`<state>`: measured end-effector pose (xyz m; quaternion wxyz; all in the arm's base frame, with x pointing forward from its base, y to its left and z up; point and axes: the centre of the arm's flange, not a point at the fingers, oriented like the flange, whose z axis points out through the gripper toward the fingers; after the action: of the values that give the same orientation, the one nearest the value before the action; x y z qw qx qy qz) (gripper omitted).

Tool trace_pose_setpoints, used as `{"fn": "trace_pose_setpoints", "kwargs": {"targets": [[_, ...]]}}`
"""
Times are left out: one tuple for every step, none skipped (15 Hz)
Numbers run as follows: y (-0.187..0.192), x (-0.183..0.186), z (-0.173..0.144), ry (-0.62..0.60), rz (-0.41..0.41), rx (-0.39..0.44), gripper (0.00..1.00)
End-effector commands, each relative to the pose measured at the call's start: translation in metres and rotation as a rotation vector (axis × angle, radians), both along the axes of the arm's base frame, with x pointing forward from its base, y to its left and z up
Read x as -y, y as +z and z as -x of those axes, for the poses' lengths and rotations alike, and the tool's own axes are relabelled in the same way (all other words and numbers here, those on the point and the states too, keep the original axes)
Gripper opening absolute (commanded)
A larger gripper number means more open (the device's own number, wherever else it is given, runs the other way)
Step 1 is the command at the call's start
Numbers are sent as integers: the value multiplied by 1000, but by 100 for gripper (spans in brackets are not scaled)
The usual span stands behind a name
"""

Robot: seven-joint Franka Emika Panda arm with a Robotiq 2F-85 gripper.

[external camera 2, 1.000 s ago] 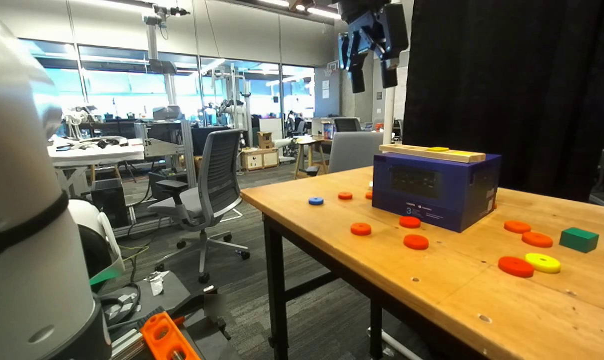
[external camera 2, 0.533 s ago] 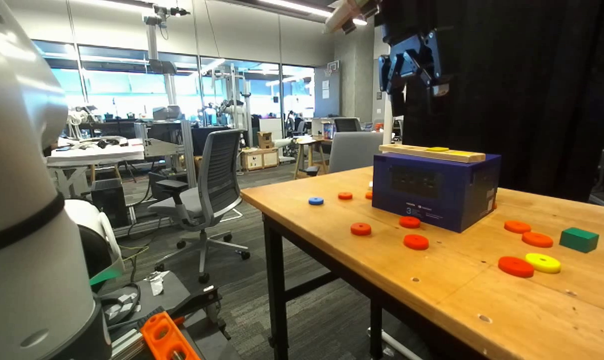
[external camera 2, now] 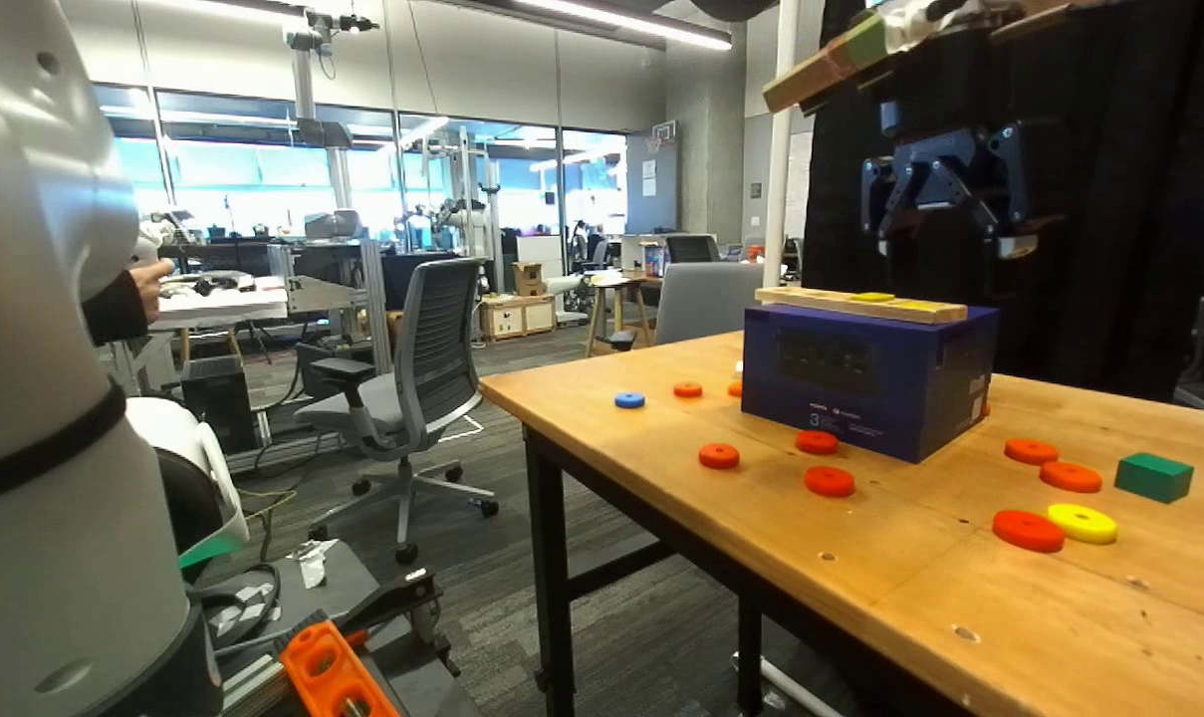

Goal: Put the green block on the wooden surface

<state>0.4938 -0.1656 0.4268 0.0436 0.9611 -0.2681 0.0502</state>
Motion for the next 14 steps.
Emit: {"fn": "trace_pose_setpoints", "kwargs": {"targets": [[2,37,-29,6,21,9,100],[1,44,-33,6,20,9,100],[0,52,-39,9,14,9,100],[-2,60,-46,14,6,9,100],[-4,66,-51,25,-4,11,100],[-7,71,-58,39,-16,11,100],[-10,75,-64,54,-29,9,100],[-14,79,-70,79,-50,6,100],[-18,81,-76,97,-68,7,100],[-23,83,-81,119,-88,5,100],[-29,85,-86,145,-107,1,100],[-34,87,-90,166,-118,-4,100],[-41,90,-94,186,-127,-14,100],[-46,93,-97,203,-135,-25,100]]}}
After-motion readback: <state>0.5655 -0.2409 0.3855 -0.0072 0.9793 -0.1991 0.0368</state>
